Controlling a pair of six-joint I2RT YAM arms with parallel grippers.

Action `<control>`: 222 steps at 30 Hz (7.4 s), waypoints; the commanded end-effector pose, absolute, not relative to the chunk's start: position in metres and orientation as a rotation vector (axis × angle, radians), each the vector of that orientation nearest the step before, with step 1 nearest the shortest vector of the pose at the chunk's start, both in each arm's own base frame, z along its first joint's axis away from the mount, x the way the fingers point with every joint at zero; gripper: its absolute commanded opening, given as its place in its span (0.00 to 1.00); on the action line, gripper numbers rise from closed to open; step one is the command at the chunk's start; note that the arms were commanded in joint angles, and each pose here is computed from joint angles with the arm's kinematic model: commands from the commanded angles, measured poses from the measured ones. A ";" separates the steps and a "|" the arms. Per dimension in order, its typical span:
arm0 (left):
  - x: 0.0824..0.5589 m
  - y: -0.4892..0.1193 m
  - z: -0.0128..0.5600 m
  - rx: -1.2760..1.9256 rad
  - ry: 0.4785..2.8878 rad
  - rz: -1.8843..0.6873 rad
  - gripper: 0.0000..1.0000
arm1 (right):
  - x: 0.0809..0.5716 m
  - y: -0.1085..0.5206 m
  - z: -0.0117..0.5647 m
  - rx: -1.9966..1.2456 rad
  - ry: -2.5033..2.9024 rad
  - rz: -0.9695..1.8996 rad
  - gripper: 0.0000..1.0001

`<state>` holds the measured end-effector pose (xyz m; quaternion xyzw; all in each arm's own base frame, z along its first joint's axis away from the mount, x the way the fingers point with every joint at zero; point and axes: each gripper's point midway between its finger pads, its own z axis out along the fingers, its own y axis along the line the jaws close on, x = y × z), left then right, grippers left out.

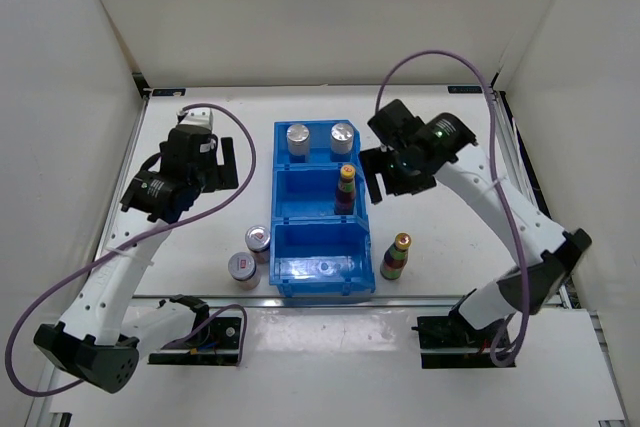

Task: Organize the condiment bottles

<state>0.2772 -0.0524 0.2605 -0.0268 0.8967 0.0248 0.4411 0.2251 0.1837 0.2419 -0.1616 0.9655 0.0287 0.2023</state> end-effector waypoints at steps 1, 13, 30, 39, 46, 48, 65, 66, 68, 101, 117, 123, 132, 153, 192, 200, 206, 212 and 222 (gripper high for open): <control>0.270 -0.049 0.259 -0.072 2.219 0.054 1.00 | 0.185 0.159 0.240 -0.395 2.801 0.085 0.87; 0.267 -0.048 0.250 -0.067 2.238 0.063 1.00 | 0.143 0.143 0.191 -0.356 2.935 0.114 0.78; 0.267 -0.046 0.256 -0.087 2.217 0.061 1.00 | 0.138 0.150 0.174 -0.399 2.975 0.163 0.32; 0.260 -0.043 0.254 -0.112 2.216 0.062 1.00 | 0.166 0.139 0.256 -0.392 2.802 0.057 0.01; 0.259 -0.043 0.256 -0.124 2.207 0.053 1.00 | 0.201 0.150 0.335 -0.393 2.570 0.137 0.01; 0.260 -0.043 0.260 -0.126 2.197 0.048 1.00 | 0.207 0.153 0.350 -0.414 2.515 0.163 0.00; 0.261 -0.042 0.269 -0.125 2.176 0.053 1.00 | 0.229 0.252 0.399 -0.670 2.274 0.433 0.00; 0.261 -0.042 0.269 -0.125 2.176 0.053 1.00 | 0.229 0.257 0.403 -0.675 2.251 0.437 0.00; 0.260 -0.041 0.271 -0.127 2.166 0.048 1.00 | 0.229 0.269 0.397 -0.702 2.251 0.430 0.00; 0.239 -0.020 0.274 -0.061 2.171 0.162 1.00 | 0.286 0.372 0.261 -0.802 2.421 0.215 0.00; 0.237 -0.018 0.273 -0.076 2.168 0.167 1.00 | 0.285 0.369 0.222 -0.804 2.543 0.106 0.00; 0.237 -0.019 0.269 -0.095 2.175 0.160 1.00 | 0.287 0.365 0.209 -0.806 2.580 0.068 0.00; 0.233 -0.016 0.272 -0.103 2.164 0.165 1.00 | 0.287 0.366 0.204 -0.796 2.592 0.063 0.14; 0.221 -0.050 0.246 0.014 2.272 -0.047 1.00 | 0.284 0.360 0.195 -0.771 2.652 0.037 0.67; 0.200 -0.119 0.122 1.336 2.057 -0.313 0.94 | 0.314 0.196 0.381 -0.293 2.322 0.131 1.00; 0.213 -0.130 0.111 1.320 2.065 -0.323 0.94 | 0.318 0.186 0.375 -0.276 2.362 0.150 1.00; 0.219 -0.135 0.099 1.316 2.092 -0.341 0.94 | 0.319 0.185 0.370 -0.275 2.382 0.148 1.00; 0.218 -0.140 0.080 1.320 2.157 -0.394 0.77 | 0.320 0.179 0.366 -0.261 2.405 0.140 1.00; 0.234 -0.132 0.100 1.221 2.153 -0.320 0.13 | 0.321 0.177 0.366 -0.254 2.407 0.147 1.00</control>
